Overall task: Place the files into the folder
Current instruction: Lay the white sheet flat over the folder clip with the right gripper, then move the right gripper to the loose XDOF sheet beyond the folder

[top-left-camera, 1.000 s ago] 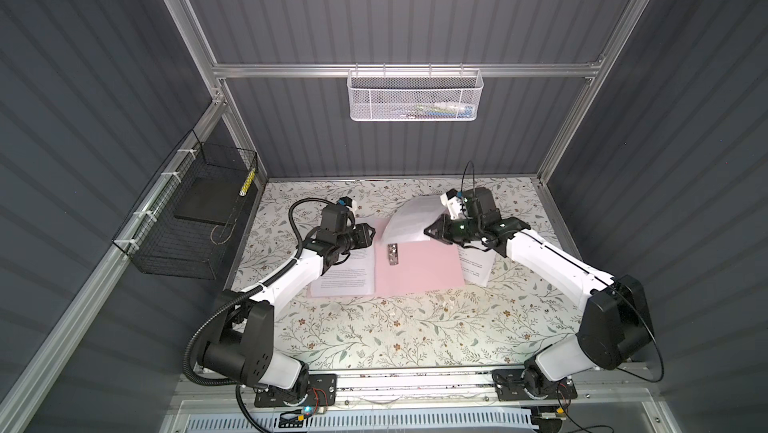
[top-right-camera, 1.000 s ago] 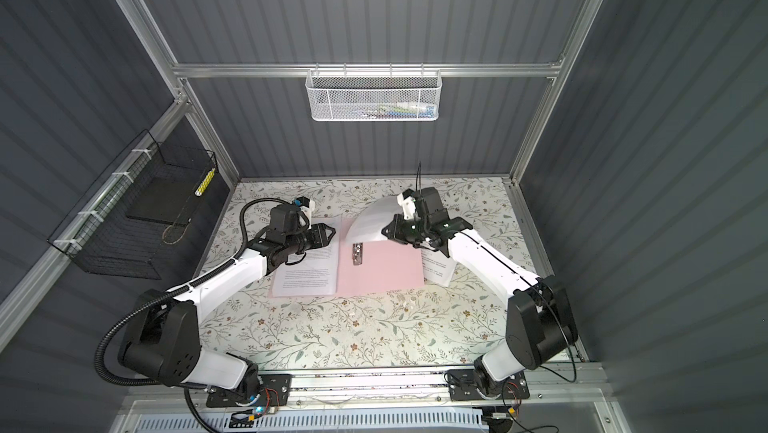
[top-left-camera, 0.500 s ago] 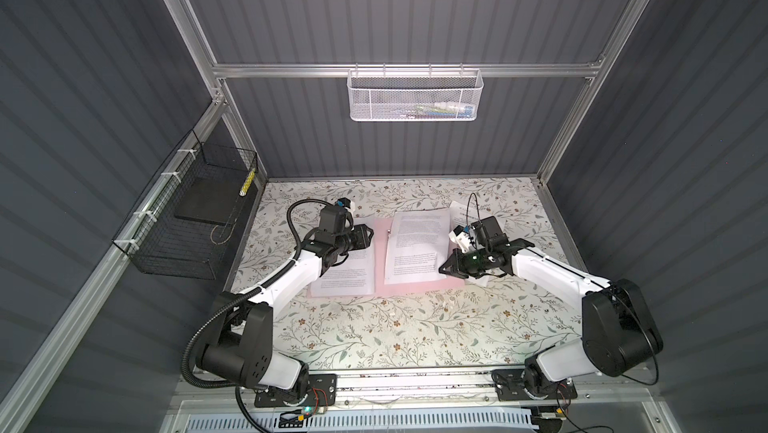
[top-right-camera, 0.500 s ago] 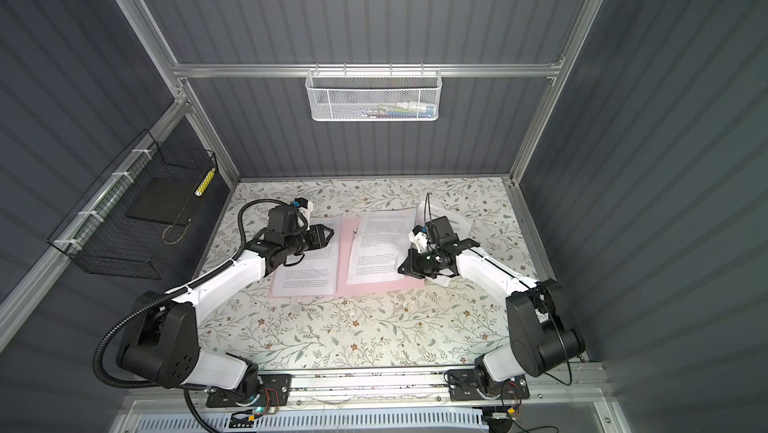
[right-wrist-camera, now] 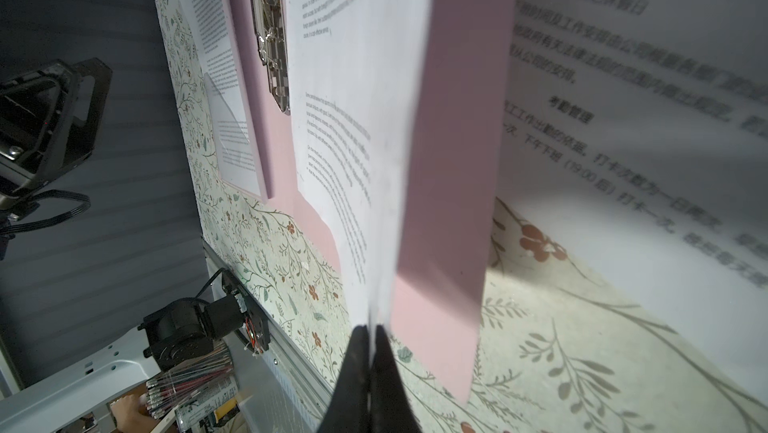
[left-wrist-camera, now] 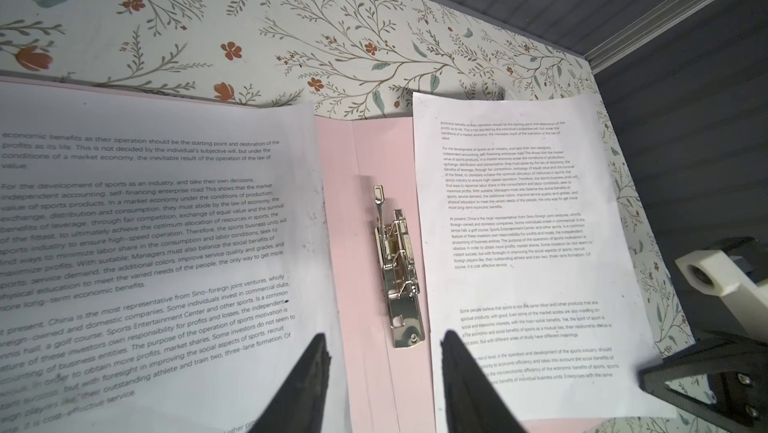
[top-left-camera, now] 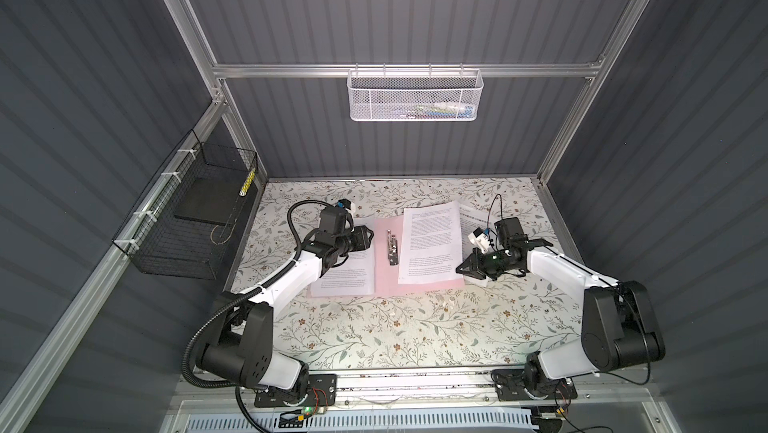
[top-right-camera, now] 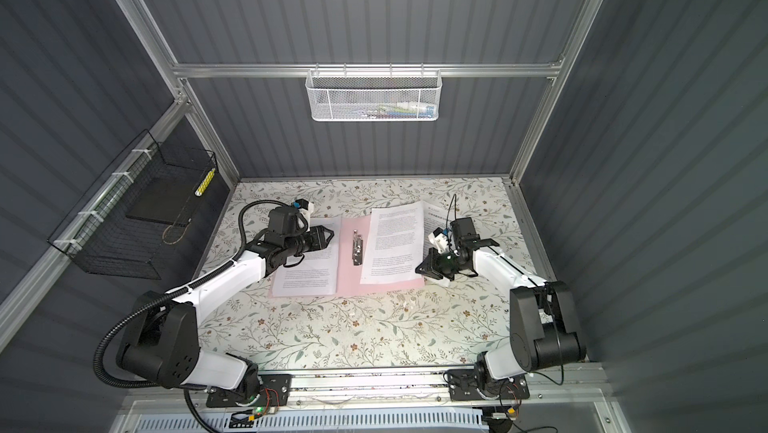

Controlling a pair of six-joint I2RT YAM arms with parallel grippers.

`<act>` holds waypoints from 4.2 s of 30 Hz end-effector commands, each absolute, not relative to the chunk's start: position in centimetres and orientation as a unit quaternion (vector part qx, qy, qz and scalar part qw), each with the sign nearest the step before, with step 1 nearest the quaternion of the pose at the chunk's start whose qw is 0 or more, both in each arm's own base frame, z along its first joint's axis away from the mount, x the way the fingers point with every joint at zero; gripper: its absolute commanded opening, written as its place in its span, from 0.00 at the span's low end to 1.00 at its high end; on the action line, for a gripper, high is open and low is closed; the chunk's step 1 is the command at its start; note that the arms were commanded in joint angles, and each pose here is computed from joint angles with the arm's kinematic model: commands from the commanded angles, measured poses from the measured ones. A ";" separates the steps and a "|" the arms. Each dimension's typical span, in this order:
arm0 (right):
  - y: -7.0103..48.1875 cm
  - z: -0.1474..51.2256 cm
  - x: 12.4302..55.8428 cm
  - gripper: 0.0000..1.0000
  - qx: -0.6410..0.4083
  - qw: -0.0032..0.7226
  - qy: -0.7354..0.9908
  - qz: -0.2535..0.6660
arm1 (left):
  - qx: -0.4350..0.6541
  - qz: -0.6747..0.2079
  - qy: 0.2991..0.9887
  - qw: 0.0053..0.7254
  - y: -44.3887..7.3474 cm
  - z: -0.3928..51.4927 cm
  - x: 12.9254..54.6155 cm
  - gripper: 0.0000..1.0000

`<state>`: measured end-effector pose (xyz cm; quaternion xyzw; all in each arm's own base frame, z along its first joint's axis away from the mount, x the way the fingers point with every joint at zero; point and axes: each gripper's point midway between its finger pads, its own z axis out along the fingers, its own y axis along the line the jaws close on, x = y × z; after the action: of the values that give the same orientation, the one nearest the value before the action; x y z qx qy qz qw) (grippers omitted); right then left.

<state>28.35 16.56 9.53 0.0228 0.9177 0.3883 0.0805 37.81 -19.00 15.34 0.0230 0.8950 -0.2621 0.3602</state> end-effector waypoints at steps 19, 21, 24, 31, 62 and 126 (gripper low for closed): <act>17.8 8.2 27.9 0.00 -0.011 0.041 0.922 0.385 | 0.037 -0.260 0.899 0.351 -19.0 14.3 37.6 0.46; 17.7 8.0 28.0 0.00 -0.010 0.040 0.925 0.378 | 0.037 -0.259 0.899 0.351 -19.0 14.2 37.6 0.46; 17.3 7.8 28.0 0.00 -0.008 0.041 0.931 0.363 | 0.037 -0.260 0.900 0.349 -19.0 14.1 37.6 0.46; 17.2 7.6 28.1 0.00 -0.008 0.040 0.937 0.346 | 0.038 -0.262 0.900 0.347 -19.1 13.9 37.6 0.46; 17.5 8.1 28.0 0.00 -0.040 0.047 0.940 0.335 | 0.038 -0.260 0.902 0.341 -19.1 13.2 37.5 0.46; 0.2 9.0 38.7 0.60 0.308 0.268 0.874 0.263 | 0.076 -0.426 0.824 0.366 -30.8 20.6 43.6 0.46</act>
<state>38.15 -0.30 9.47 0.3040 0.8834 0.2348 0.2685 43.41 -29.91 19.11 0.0687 0.8363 -0.4044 0.3639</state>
